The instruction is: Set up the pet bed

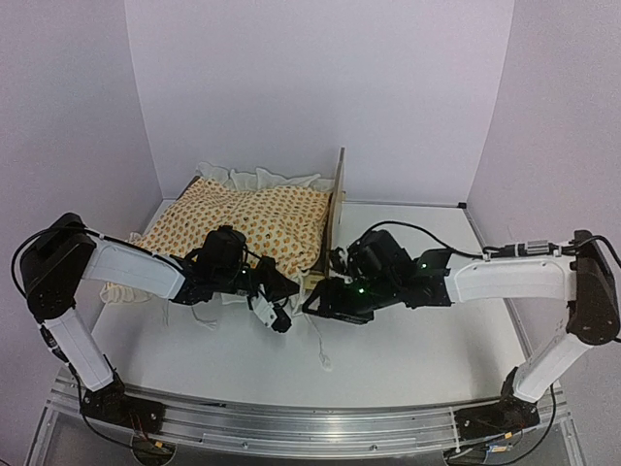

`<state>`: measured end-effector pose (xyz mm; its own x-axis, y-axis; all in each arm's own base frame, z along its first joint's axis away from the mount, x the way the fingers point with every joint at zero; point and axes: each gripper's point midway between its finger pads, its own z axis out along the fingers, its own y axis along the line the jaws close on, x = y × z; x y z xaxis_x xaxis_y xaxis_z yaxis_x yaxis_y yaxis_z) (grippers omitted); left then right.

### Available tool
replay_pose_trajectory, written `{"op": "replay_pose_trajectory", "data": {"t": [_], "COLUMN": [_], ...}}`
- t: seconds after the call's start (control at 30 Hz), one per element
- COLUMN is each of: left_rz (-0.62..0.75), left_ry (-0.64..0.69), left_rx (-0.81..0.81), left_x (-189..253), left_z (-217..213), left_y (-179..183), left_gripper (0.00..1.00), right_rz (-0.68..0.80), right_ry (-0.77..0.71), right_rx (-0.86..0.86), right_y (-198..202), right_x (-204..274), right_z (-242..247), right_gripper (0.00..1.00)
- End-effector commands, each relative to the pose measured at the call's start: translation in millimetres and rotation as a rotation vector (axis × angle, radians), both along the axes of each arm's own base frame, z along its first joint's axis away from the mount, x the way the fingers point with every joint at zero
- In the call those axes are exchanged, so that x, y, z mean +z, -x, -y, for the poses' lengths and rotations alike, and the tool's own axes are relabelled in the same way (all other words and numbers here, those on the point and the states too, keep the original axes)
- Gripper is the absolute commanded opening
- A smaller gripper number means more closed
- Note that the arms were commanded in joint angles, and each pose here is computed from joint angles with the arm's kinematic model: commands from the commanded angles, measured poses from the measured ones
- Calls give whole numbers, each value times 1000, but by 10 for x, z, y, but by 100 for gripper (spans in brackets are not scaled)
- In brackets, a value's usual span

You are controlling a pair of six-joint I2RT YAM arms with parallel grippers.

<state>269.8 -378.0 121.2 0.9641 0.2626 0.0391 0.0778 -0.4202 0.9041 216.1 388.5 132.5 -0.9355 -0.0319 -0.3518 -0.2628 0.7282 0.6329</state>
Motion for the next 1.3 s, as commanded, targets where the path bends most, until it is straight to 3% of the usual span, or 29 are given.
{"op": "replay_pose_trajectory", "data": {"t": [0.0, 0.17, 0.43, 0.53, 0.57, 0.63, 0.67, 0.73, 0.83, 0.97, 1.27], "left_rz": [-61, -73, -76, -81, -85, -108, -119, -167, -273, -531, -845], "left_ry": [-16, -20, -16, -12, -10, -6, -6, -15, -42, -111, -241], "left_rx": [33, 44, 53, 65, 75, 98, 110, 135, 157, 217, 274], "left_x": [-14, -22, -16, -10, -2, 25, 52, 79, 152, 195, 97], "left_z": [-100, -137, -129, -127, -126, -128, -134, -156, -187, -242, -500], "left_y": [52, 74, 59, 35, 20, -2, -12, -1, 64, 225, 676], "left_gripper": [0, 0, 0, 0, 0, 0, 0, 0, 0, 0, 0], "right_rz": [114, 131, 88, 67, 56, 38, 30, 19, 70, 208, 452], "right_ry": [378, 506, 515, 543, 560, 607, 627, 624, 562, 478, 367], "right_rx": [71, 64, 185, 187, 181, 141, 116, 59, -12, -65, 1], "right_y": [280, 210, 346, 368, 376, 372, 362, 281, 14, -302, -406], "right_x": [-625, -980, -1215, -1352, -1412, -1514, -1533, -1466, -1064, -344, 884], "right_z": [340, 405, 122, 139, 171, 301, 383, 525, 588, 598, 603], "right_gripper": [69, 72, 68, 53, 42, 10, 1, 0, 0, 0, 0]}}
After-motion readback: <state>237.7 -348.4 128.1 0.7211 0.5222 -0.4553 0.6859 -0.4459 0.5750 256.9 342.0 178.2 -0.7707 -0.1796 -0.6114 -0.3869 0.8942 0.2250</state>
